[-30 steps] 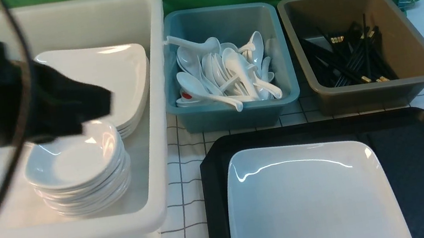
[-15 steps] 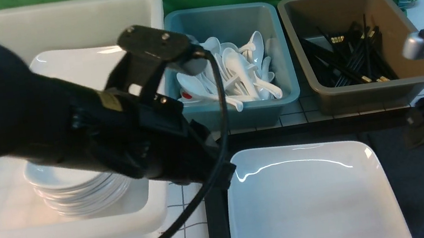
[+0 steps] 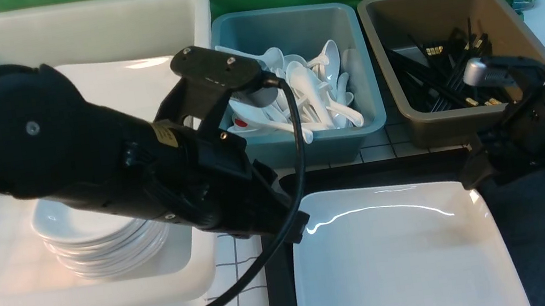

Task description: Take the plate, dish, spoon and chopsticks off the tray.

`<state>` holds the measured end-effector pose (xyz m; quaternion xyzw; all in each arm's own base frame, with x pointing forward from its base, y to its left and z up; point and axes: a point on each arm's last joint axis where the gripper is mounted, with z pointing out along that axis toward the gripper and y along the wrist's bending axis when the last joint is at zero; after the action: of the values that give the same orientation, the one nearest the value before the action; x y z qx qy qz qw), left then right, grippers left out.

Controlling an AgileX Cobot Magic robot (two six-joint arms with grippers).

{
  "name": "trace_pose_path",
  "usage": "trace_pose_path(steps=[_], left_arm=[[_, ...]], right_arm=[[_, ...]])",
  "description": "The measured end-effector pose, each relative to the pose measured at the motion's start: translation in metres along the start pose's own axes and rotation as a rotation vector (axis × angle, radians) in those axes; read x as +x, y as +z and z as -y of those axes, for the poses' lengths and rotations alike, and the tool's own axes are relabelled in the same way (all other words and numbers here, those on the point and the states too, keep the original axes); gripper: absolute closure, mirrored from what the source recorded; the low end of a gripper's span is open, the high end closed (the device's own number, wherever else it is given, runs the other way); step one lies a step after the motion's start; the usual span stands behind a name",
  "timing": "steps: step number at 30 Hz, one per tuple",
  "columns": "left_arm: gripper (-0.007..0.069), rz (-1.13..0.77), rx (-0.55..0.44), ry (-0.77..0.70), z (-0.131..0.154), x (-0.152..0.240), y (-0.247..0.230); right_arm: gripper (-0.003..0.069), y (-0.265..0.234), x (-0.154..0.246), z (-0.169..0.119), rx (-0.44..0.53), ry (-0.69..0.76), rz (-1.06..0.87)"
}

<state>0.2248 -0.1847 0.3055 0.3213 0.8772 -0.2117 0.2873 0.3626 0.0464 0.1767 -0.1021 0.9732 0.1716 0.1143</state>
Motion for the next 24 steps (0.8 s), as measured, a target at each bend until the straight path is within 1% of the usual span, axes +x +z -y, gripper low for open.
trace_pose_path(steps=[3,11,16,19,24], left_arm=[[0.0628,0.0,0.0,0.0,0.0,0.0,0.0],[0.0628,0.008,-0.003,0.0,0.0,-0.001,0.0],[0.0628,0.014,-0.005,-0.001,0.0,-0.001,0.0],[0.0628,0.015,-0.005,-0.001,0.0,-0.001,0.0],[0.0628,0.015,-0.005,-0.001,0.0,-0.001,0.0]], right_arm=[[0.0212,0.012,0.002,0.004,-0.009,0.013,-0.038],[0.0212,0.014,0.004,0.003,-0.026,-0.001,-0.066],[0.0212,0.018,0.004,-0.008,-0.042,-0.045,-0.069],[0.0212,0.023,0.002,-0.021,-0.044,-0.085,-0.059],[0.0216,0.025,0.0,-0.025,-0.037,-0.098,-0.045]])
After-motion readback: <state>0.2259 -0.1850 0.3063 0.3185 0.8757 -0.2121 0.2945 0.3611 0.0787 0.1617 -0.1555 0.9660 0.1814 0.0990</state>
